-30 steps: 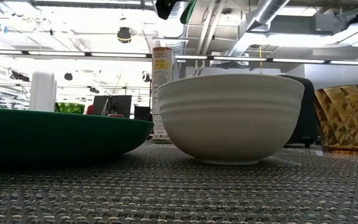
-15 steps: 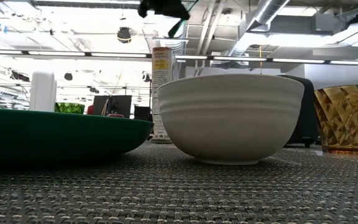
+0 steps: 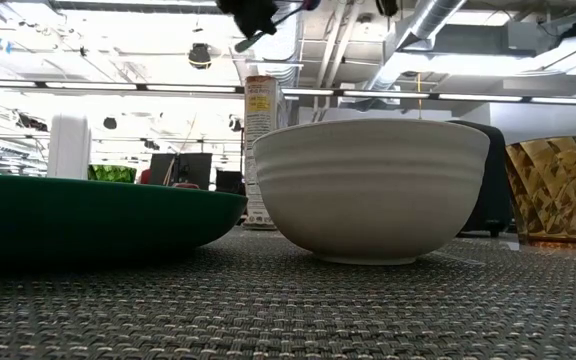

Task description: Arrange a breakfast setting

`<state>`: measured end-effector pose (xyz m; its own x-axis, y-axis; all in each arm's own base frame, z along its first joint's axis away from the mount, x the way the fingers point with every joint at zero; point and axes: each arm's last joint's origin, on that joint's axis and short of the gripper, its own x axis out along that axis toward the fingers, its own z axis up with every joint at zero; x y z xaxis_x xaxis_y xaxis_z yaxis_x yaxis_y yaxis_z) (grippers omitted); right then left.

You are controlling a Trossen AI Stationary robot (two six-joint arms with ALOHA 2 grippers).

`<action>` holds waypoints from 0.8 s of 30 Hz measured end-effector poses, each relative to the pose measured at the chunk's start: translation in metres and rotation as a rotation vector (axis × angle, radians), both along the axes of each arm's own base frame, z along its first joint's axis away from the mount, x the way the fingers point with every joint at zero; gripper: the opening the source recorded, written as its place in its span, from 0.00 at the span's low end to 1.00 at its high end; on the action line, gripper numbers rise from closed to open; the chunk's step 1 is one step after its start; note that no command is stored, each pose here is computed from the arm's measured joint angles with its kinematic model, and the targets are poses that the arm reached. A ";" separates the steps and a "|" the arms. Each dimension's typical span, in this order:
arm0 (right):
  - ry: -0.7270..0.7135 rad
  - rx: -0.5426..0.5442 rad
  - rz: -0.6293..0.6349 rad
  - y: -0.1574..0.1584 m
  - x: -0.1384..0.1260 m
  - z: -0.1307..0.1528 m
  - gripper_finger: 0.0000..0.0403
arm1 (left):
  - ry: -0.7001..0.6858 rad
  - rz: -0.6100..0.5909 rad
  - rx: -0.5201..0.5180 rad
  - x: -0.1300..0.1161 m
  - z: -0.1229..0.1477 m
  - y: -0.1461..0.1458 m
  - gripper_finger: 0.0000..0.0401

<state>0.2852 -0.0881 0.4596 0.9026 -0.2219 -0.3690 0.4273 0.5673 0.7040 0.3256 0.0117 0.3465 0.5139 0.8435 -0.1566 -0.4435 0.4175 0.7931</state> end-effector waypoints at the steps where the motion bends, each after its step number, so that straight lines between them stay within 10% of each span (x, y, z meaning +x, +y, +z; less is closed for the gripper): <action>1: 0.010 0.026 0.009 -0.002 -0.001 -0.002 0.48 | 0.034 0.029 0.031 -0.001 0.000 0.001 0.00; 24: 0.071 0.294 0.029 -0.013 0.029 -0.032 0.41 | 0.381 0.125 0.273 -0.002 0.010 0.022 0.00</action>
